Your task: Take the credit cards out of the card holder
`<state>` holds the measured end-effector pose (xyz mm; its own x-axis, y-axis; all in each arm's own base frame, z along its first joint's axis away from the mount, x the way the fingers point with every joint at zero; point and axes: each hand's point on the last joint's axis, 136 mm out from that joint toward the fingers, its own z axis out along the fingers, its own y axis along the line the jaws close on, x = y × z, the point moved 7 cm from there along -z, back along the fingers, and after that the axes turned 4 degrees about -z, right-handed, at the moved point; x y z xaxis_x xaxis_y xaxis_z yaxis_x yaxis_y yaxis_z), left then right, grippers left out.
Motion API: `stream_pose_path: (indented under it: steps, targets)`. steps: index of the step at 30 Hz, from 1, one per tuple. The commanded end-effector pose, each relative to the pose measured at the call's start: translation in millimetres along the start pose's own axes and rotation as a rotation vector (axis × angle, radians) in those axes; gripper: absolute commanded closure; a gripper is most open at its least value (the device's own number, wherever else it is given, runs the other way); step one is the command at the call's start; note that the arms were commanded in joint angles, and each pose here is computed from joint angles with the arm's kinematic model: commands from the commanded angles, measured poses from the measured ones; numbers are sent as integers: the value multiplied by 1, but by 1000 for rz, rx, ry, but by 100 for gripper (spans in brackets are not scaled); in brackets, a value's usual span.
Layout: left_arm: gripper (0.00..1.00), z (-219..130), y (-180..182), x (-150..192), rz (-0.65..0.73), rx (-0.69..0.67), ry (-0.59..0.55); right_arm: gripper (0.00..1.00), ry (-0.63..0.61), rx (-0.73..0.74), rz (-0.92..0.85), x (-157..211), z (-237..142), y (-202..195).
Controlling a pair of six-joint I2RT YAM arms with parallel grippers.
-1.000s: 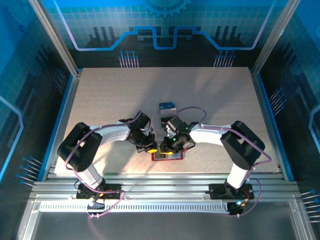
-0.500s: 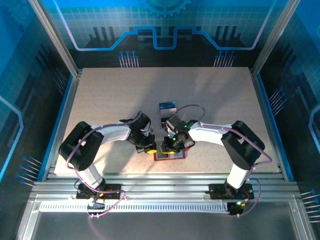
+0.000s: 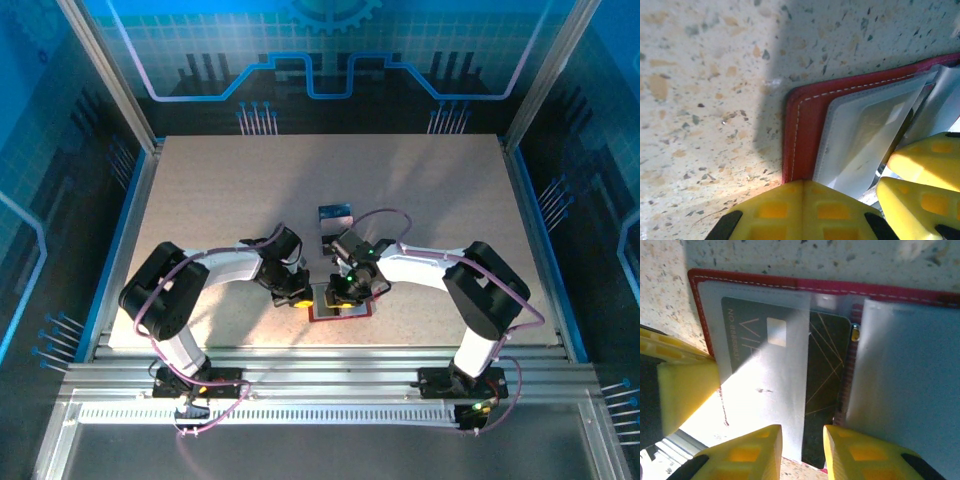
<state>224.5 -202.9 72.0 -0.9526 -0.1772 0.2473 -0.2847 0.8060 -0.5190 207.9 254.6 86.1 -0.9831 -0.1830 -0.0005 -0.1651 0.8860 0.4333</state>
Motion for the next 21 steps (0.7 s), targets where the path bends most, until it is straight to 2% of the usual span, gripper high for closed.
stream_pose_path:
  steps: [1, 8, 13, 21]
  targets:
    - [100, 11, 23, 9, -25, -103, 48, 71, 20, 70, -8, 8, -6, -5]
    - [100, 6, 16, 7, -14, -94, 37, 69, -37, 7, -21, 4, -19, 6]
    - [100, -9, -7, 2, 26, -63, 2, 69, -82, -91, 0, 1, -30, 10]
    - [100, -22, -36, 2, 69, -18, -24, 68, -91, -127, 35, -2, -34, -3]
